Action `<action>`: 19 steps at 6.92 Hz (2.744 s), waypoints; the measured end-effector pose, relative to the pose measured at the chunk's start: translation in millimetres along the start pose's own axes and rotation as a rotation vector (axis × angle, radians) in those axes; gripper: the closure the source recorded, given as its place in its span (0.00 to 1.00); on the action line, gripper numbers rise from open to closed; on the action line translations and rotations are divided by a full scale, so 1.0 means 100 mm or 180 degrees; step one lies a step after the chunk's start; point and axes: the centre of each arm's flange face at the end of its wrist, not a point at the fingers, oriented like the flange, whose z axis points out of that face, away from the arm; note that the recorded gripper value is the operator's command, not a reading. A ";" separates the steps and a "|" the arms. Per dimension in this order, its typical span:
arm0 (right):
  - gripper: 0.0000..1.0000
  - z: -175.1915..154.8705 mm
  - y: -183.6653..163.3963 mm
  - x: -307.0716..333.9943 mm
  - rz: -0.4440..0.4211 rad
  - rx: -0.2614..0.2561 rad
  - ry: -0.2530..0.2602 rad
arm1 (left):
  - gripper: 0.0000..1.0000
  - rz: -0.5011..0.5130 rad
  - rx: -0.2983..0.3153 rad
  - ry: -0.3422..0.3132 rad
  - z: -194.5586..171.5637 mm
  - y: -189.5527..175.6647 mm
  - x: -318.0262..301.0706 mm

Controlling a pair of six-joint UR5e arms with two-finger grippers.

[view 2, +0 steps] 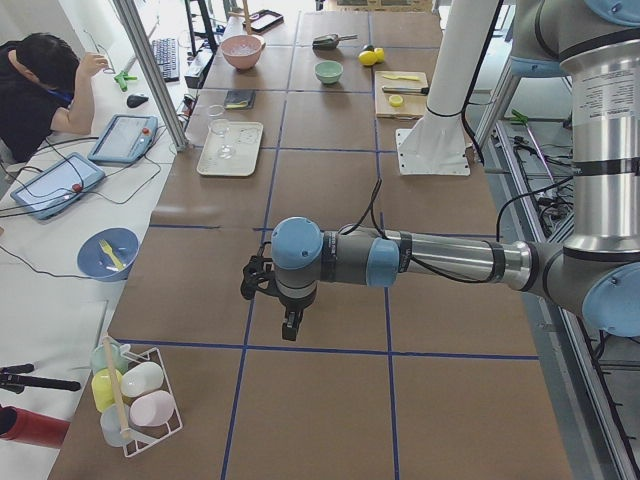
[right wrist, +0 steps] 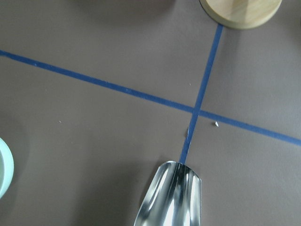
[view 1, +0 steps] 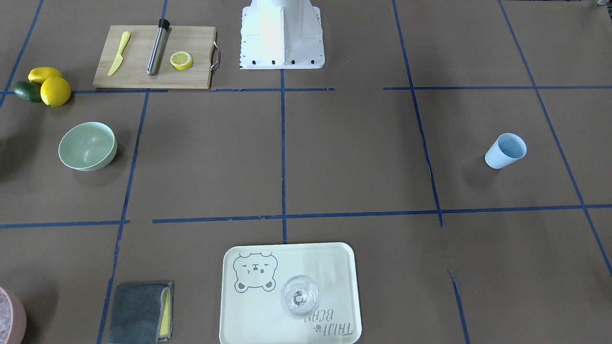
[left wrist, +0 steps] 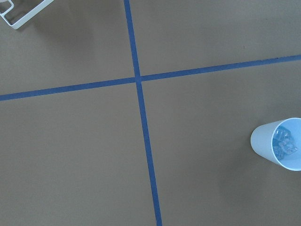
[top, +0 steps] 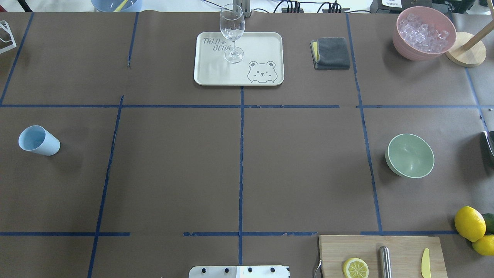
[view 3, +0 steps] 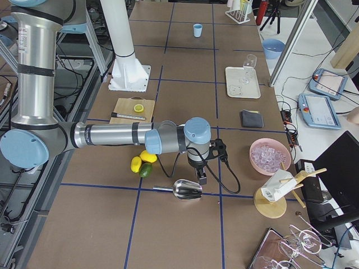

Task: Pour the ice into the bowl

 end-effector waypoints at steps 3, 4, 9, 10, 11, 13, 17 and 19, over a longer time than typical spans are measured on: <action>0.00 -0.23 -0.40 -0.29 -0.0016 0.0276 -0.0045 | 0.00 0.0010 0.0008 0.0000 -0.01 -0.01 0.01; 0.00 -0.19 -0.46 -0.46 -0.0148 0.0354 -0.0122 | 0.00 0.0010 0.0009 0.0000 -0.01 -0.01 0.01; 0.00 1.07 -0.59 -2.12 -0.0435 0.0278 -0.0369 | 0.00 0.0010 0.0009 0.0000 -0.01 0.00 0.01; 0.01 1.32 -0.52 -2.26 -0.0422 0.0249 -0.0262 | 0.00 0.0010 0.0008 0.0001 -0.01 0.00 0.01; 0.12 1.48 -0.45 -2.30 -0.0424 0.0203 -0.0196 | 0.00 0.0009 0.0008 0.0003 -0.01 0.00 0.01; 1.00 1.61 -0.25 -2.22 -0.0474 0.0171 -0.0183 | 0.00 0.0007 0.0006 0.0005 0.00 0.00 0.01; 1.00 1.66 -0.07 -2.12 -0.0468 0.0130 -0.0197 | 0.00 0.0011 0.0010 0.0005 -0.01 0.00 0.01; 1.00 1.65 -0.05 -2.13 -0.0450 0.0119 -0.0223 | 0.00 0.0007 0.0007 0.0005 0.00 0.01 0.01</action>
